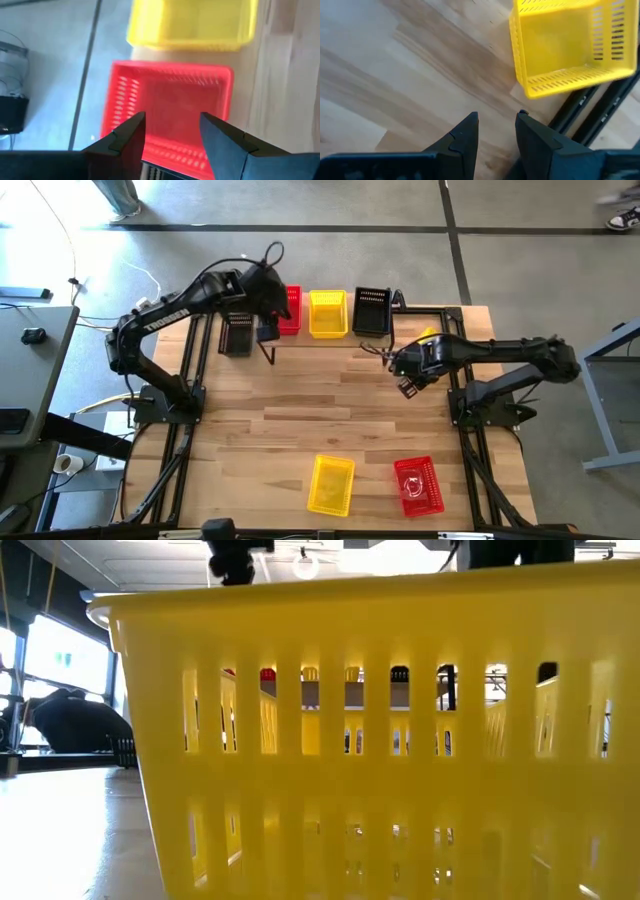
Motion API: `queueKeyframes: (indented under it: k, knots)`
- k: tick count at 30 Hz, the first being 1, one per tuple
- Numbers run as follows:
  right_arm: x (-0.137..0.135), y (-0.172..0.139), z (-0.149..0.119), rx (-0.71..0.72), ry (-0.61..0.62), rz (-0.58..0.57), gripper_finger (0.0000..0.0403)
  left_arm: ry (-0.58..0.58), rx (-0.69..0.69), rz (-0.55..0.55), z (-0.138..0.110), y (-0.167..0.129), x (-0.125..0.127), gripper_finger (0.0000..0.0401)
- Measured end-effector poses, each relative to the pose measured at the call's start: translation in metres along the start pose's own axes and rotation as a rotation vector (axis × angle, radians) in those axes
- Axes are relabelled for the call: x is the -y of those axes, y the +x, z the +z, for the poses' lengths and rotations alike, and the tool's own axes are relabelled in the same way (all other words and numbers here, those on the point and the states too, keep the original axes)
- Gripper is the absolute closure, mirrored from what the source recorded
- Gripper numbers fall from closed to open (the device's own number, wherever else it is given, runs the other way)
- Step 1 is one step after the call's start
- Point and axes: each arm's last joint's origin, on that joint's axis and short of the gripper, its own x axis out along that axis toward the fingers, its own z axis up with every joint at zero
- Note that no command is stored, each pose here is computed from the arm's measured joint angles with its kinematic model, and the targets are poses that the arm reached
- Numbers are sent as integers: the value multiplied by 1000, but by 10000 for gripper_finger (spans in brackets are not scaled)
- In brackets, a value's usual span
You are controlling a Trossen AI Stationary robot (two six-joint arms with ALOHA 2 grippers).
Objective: Stack baskets on shelf by color
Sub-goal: Stack the top yellow bin on top of the other yellow bin on the shelf
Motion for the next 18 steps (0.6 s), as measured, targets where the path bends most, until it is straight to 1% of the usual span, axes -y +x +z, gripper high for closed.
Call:
queueKeyframes:
  k: [5, 9, 14, 18]
  knots:
    - [8, 22, 4, 6, 8, -1, 288, -24, 85, 41, 10, -23, -11, 224]
    - [14, 40, 5, 10, 45, -21, 288, -37, 131, 64, 14, -36, -17, 224]
    - [20, 57, 5, 40, 65, -69, 288, -42, 145, 80, 16, -42, -20, 224]
    - [22, 69, 5, 56, 49, -64, 288, -44, 138, 94, 15, -42, -20, 224]
